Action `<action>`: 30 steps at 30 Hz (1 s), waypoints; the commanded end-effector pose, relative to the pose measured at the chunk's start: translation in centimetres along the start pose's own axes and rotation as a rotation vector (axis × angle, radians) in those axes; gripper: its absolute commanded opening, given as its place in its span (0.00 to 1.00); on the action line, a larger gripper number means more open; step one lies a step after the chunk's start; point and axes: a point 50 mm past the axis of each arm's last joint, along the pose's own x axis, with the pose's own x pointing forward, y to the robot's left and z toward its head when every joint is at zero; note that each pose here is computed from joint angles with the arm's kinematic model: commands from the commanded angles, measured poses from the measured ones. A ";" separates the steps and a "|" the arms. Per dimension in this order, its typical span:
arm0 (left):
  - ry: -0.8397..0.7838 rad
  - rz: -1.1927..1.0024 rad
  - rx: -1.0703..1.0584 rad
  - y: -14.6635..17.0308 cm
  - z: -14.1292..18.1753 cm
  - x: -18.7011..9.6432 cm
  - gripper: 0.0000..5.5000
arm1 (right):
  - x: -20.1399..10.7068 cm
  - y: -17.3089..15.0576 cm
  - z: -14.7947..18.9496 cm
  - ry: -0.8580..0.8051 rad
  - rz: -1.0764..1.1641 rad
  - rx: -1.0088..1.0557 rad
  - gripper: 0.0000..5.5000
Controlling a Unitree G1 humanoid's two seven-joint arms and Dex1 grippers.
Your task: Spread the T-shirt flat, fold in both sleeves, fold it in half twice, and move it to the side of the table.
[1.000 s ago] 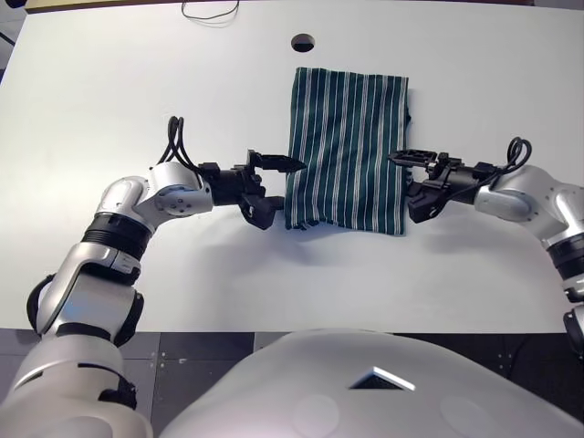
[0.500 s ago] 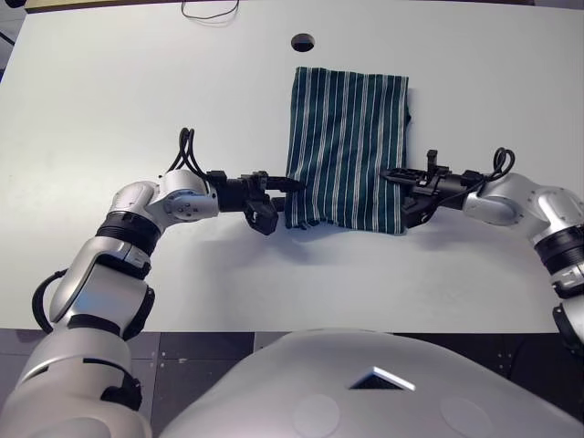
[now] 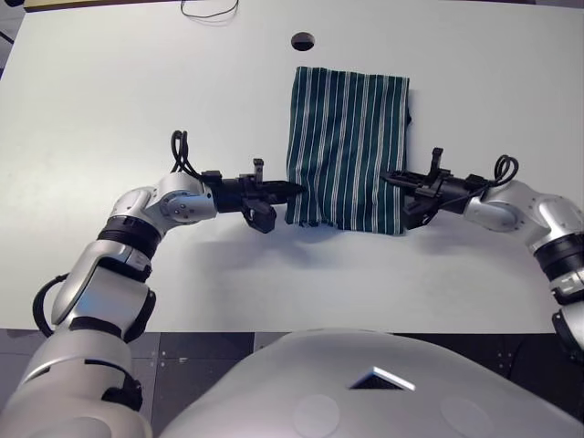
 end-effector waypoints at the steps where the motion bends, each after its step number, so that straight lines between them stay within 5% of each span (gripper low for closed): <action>1: -0.008 -0.075 -0.116 -5.0 1.9 -0.7 0.02 | -1.3 2.2 2.2 -0.026 0.005 0.103 0.03; 5: -0.021 -0.026 -0.199 -6.8 4.8 -1.8 0.02 | -2.9 3.2 4.8 -0.058 0.025 0.222 0.03; 10: 0.043 0.092 -0.260 -5.5 5.9 -3.3 0.02 | -4.5 2.6 5.1 -0.008 0.011 0.306 0.03; 17: 0.139 0.374 -0.308 -0.6 2.8 -1.1 0.02 | -4.2 -0.2 2.3 0.099 -0.188 0.384 0.03; 30: 0.290 0.450 -0.282 3.2 -1.6 3.5 0.02 | -1.0 -4.1 -3.4 0.329 -0.426 0.440 0.03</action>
